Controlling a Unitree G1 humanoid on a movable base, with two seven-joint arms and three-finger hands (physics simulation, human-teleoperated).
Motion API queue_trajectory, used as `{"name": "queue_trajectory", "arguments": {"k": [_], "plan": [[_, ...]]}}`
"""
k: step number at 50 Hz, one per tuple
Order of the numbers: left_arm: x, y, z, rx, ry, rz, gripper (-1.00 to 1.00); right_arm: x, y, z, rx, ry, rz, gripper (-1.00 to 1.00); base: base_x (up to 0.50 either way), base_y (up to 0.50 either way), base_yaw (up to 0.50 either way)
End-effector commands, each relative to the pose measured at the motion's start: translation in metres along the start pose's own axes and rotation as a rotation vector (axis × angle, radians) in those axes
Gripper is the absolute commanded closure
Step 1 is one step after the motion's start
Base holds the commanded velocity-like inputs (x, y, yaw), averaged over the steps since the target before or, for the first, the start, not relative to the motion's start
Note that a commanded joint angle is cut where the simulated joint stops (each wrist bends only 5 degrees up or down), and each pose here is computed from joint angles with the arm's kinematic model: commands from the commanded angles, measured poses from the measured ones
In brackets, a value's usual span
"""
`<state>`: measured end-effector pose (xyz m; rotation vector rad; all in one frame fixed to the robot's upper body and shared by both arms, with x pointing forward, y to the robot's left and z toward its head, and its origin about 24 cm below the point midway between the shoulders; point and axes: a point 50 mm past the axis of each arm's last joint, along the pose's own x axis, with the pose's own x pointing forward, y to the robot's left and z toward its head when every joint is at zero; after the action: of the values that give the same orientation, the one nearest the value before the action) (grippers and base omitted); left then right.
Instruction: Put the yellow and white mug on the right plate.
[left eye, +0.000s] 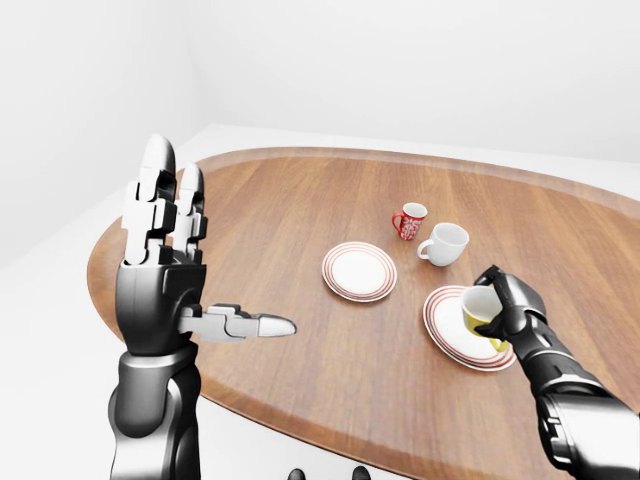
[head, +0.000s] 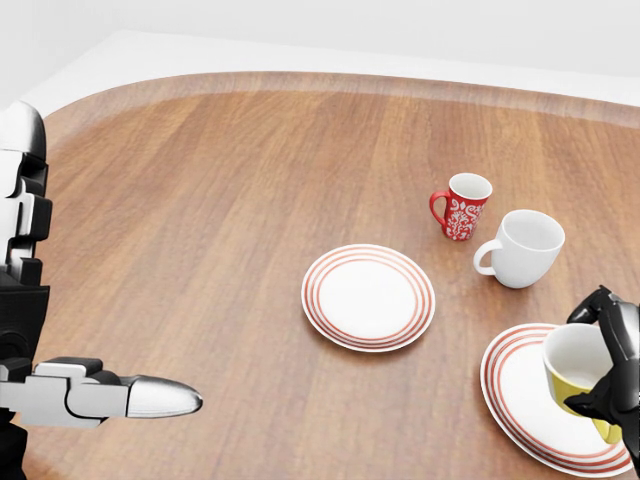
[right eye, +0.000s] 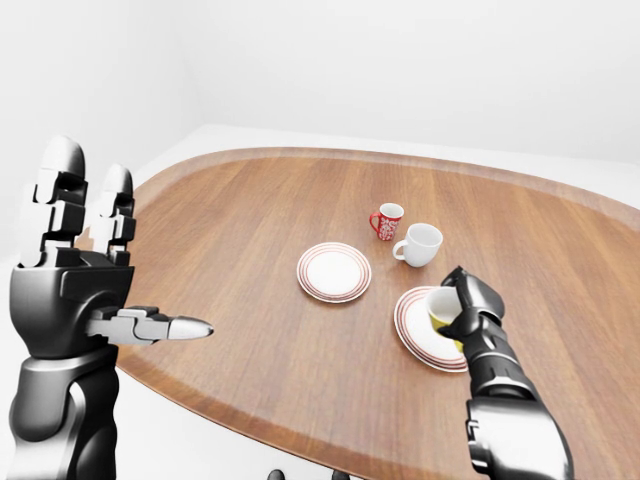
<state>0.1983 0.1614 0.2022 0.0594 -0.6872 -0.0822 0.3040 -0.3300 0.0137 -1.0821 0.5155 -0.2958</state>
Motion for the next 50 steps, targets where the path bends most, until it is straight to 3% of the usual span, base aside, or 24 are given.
{"name": "queue_trajectory", "arguments": {"k": [1, 50], "plan": [[-0.0001, -0.0003, 0.0002, 0.001, -0.001, -0.001, -1.0, 0.0013, -0.0007, 0.0044, 0.058, 0.009, -0.013, 1.0, 0.0, 0.0, 0.0], [-0.001, -0.0017, -0.0004, 0.004, 0.006, -0.007, -1.0, 0.0005, 0.0031, 0.0071, 0.098, 0.028, -0.057, 1.0, 0.0, 0.0, 0.0]]}}
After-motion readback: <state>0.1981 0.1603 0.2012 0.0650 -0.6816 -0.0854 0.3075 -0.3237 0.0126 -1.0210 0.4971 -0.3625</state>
